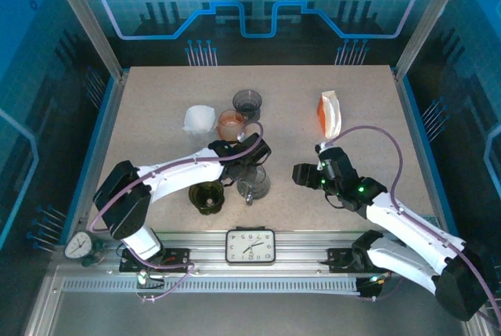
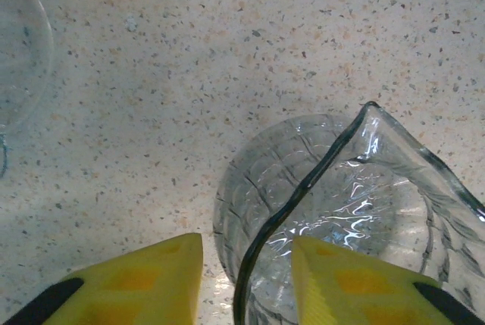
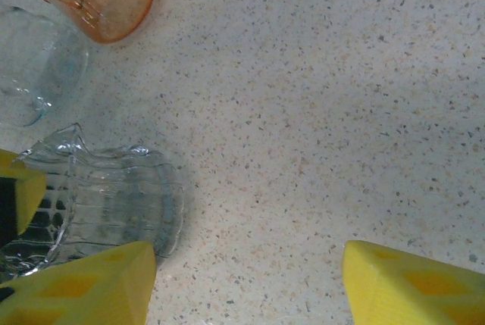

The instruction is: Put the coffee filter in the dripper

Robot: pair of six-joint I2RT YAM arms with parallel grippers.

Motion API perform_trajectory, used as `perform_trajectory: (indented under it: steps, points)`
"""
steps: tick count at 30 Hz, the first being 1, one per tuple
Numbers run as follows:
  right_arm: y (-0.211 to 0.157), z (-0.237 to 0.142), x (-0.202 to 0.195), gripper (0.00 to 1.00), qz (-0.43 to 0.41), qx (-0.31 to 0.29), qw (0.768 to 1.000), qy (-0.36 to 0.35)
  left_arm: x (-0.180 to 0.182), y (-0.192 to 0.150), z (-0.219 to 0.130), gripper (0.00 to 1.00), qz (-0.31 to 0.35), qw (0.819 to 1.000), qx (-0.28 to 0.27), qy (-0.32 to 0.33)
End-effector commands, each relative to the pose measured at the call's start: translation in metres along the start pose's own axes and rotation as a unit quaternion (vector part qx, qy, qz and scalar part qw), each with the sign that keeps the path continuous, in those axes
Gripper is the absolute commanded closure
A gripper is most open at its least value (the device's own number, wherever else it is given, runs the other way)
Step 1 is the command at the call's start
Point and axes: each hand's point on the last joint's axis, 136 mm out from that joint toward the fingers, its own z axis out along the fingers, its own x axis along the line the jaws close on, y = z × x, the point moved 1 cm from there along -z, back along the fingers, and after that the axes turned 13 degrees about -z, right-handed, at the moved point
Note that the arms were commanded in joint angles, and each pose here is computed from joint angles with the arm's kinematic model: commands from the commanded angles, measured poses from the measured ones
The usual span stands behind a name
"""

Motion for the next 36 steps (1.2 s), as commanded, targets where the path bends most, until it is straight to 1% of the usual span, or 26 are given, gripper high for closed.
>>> perform_trajectory:
  steps: [1, 3, 6, 8, 12, 15, 17, 20, 22, 27, 34, 36]
  points:
    - [0.001, 0.002, -0.002, 0.33, 0.006, -0.005, 1.000, 0.000, 0.005, 0.011, -0.027, 0.55, -0.021, 0.999, -0.035, -0.012]
    - [0.000, 0.003, -0.003, 0.33, 0.006, -0.004, 1.000, 0.000, 0.009, 0.013, -0.041, 0.53, -0.034, 0.998, -0.044, -0.023]
    - [-0.002, 0.004, -0.003, 0.33, 0.008, -0.005, 1.000, 0.001, 0.019, 0.008, -0.057, 0.53, -0.060, 0.997, -0.043, -0.036]
    - [-0.003, 0.006, -0.003, 0.33, 0.010, -0.005, 1.000, 0.003, 0.030, 0.000, -0.063, 0.52, -0.082, 0.995, -0.033, -0.039]
    - [-0.006, 0.008, -0.004, 0.33, 0.011, -0.006, 1.000, 0.005, 0.063, -0.024, -0.069, 0.52, -0.136, 0.990, -0.001, -0.022]
    - [-0.007, 0.008, -0.004, 0.33, 0.010, -0.007, 1.000, 0.008, 0.094, -0.044, -0.073, 0.52, -0.192, 0.981, 0.013, -0.008]
    - [-0.008, 0.009, -0.005, 0.33, 0.010, -0.009, 1.000, 0.007, 0.112, -0.055, -0.073, 0.52, -0.235, 0.972, 0.020, -0.012]
    - [-0.008, 0.009, -0.006, 0.33, 0.012, -0.010, 1.000, 0.007, 0.127, -0.067, -0.070, 0.53, -0.290, 0.956, 0.028, -0.024]
    - [-0.008, 0.009, -0.006, 0.33, 0.011, -0.011, 1.000, 0.007, 0.134, -0.073, -0.067, 0.53, -0.313, 0.949, 0.034, -0.025]
    - [-0.008, 0.009, -0.006, 0.32, 0.010, -0.011, 1.000, 0.007, 0.143, -0.084, -0.054, 0.56, -0.332, 0.942, 0.048, -0.009]
    - [-0.010, 0.008, -0.008, 0.32, 0.012, -0.011, 1.000, 0.004, 0.147, -0.096, -0.033, 0.68, -0.328, 0.941, 0.076, 0.022]
    - [-0.010, 0.008, -0.010, 0.32, 0.013, -0.011, 1.000, 0.002, 0.147, -0.098, -0.029, 0.73, -0.326, 0.942, 0.079, 0.024]
